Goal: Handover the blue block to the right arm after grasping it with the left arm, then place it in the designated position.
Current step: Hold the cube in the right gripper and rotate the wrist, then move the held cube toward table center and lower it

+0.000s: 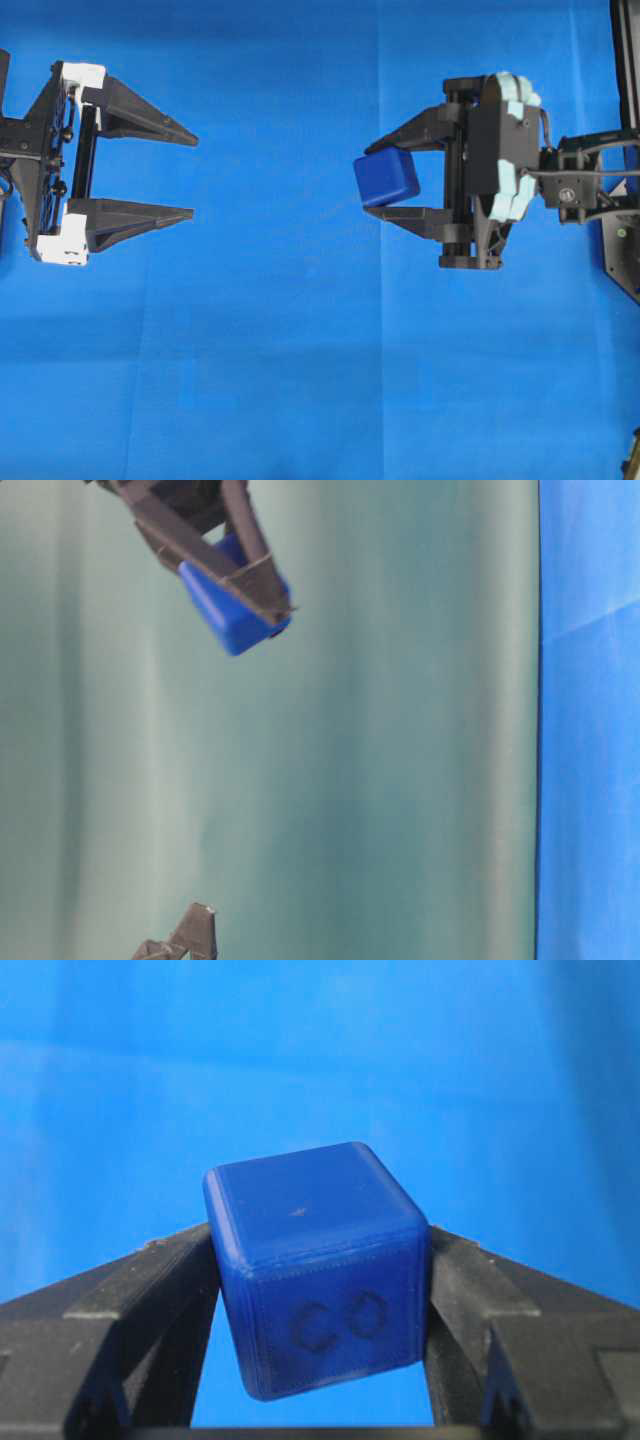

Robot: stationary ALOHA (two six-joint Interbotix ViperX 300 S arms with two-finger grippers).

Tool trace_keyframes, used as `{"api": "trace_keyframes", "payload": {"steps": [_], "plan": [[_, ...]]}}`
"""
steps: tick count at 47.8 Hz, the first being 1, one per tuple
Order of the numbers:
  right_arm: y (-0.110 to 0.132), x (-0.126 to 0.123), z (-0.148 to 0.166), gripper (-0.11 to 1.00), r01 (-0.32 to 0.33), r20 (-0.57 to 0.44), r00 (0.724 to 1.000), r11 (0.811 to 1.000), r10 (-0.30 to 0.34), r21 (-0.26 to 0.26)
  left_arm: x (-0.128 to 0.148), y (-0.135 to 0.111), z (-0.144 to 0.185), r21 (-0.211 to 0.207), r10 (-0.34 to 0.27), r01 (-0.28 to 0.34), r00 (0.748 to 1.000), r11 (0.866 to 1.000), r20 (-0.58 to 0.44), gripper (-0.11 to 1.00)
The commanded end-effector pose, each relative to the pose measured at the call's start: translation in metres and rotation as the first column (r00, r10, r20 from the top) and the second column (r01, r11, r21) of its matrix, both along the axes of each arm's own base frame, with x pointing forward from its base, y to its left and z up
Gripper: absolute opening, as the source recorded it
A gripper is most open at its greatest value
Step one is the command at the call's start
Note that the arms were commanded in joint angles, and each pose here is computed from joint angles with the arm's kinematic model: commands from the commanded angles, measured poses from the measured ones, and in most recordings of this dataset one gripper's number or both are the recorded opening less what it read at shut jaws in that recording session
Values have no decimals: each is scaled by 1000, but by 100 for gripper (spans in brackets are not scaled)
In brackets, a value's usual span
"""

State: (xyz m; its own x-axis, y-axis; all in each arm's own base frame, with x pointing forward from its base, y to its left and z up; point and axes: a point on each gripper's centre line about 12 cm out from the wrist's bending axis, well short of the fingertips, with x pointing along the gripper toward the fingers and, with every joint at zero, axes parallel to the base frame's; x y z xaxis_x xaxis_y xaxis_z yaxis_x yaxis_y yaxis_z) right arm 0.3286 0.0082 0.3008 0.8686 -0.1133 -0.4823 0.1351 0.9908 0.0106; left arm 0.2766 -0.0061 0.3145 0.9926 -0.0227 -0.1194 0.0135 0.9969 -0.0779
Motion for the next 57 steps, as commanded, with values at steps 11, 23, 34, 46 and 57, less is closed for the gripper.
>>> {"api": "trace_keyframes", "payload": {"steps": [11,23,34,46,57], "plan": [[-1,-7,3,43,50,-43,998,998,-49,28,0,0,10,-2,0,0,999,1000,34,93],[-1,-7,2,43,48,-42,998,998,-47,27,1,0,10,-4,2,-2,999,1000,34,93],[-1,-8,0,43,50,-50,998,998,-49,26,1,0,9,-4,0,0,1000,1000,31,93],[-1,-8,-2,43,49,-54,997,998,-48,26,1,0,10,-4,0,0,999,1000,35,93],[0,-6,-8,43,45,-66,997,999,-43,27,1,0,10,-4,0,0,999,1000,34,93]]}}
